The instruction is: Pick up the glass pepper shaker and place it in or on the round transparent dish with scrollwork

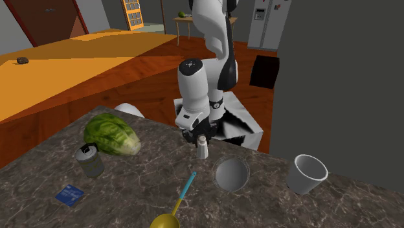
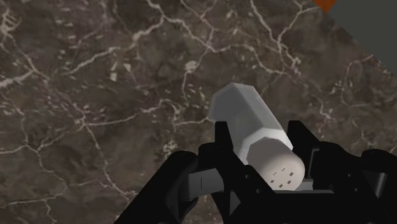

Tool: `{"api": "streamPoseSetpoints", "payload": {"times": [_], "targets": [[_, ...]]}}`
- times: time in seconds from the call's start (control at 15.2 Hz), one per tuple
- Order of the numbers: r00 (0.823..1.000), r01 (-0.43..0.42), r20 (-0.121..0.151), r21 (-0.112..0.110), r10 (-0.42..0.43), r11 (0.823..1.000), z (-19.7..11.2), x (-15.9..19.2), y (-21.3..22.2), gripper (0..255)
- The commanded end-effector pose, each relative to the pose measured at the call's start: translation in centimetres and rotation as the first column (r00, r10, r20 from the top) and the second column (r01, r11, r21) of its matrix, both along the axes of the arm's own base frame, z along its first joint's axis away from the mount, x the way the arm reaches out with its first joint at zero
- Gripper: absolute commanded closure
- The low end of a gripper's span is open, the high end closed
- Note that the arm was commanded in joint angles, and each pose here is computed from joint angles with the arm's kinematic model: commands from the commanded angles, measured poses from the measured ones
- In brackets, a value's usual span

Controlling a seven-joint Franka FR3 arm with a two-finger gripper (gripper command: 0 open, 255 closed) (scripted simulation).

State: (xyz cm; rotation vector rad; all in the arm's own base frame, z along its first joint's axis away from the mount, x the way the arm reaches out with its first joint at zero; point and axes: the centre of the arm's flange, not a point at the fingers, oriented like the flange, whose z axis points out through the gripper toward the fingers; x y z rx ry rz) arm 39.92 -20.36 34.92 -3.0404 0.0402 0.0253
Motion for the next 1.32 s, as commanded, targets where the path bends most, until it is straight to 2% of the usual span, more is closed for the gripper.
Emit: {"api": "streamPoseSetpoints", "payload": {"times": [0.0, 0.13, 1.25], "targets": [[1.0, 0.0, -0.001, 0.0, 0.0, 1.0, 0.0, 0.0, 0.0, 255], [1.0, 0.0, 0.0, 0.0, 0.0, 1.0, 0.0, 0.0, 0.0, 255], [1.0, 0.0, 0.0, 0.0, 0.0, 1.0, 8.9, 0.0, 0.0, 255]]}}
